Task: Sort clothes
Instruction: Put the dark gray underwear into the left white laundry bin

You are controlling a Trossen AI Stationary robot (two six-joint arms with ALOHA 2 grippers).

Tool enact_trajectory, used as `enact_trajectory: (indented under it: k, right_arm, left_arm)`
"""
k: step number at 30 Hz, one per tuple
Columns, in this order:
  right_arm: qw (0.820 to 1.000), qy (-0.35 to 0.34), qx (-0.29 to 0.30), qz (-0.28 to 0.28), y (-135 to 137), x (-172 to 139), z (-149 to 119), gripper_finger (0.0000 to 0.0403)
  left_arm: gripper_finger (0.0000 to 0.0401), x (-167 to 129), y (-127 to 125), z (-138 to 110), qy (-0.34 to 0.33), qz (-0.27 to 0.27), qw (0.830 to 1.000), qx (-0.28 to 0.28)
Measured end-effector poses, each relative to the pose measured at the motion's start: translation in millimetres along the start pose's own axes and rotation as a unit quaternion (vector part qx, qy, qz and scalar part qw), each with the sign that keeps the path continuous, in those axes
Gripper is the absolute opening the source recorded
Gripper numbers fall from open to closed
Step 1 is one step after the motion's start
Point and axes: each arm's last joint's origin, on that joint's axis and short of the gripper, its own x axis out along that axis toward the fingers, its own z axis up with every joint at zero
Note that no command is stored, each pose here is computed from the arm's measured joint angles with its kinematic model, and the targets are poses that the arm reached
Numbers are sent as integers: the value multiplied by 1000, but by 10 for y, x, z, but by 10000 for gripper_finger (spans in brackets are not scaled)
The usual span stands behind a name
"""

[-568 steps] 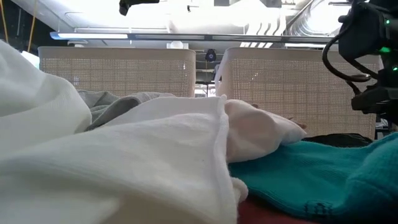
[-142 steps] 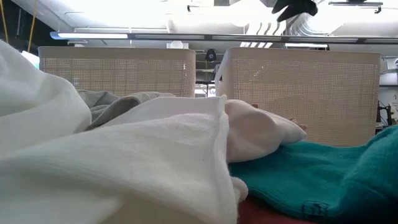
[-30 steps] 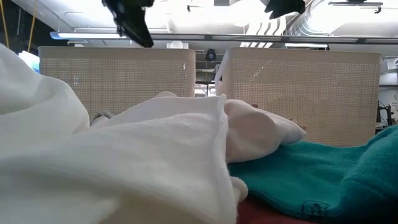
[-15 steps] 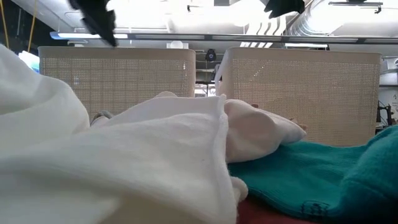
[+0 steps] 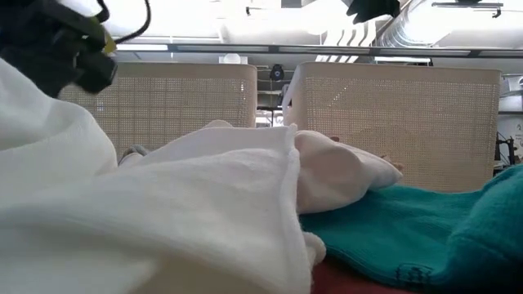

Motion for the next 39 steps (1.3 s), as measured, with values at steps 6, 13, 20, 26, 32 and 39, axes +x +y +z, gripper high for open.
enact_trajectory:
  k: [6,13,20,26,32,39]
  right_arm:
    - [1000,-6,-8,0,0,1,13,171]
    - [1000,-1,-9,0,5,46,16,171]
    - [1000,16,-12,0,17,174,20,171]
    - [1000,11,-12,0,19,193,35,171]
    - [1000,-3,-21,0,19,193,63,171]
    - [999,-19,-37,0,20,192,93,171]
  left_arm:
    - [135,265,19,-125,77,-23,991,-103]
    - [198,480,-15,-194,106,-4,986,-127]
    - [183,700,17,-200,125,50,986,-101]
    - [90,708,60,-197,108,74,987,-93]
    - [13,623,40,-194,97,61,992,-44]
    - [6,262,-128,-166,48,40,998,20]
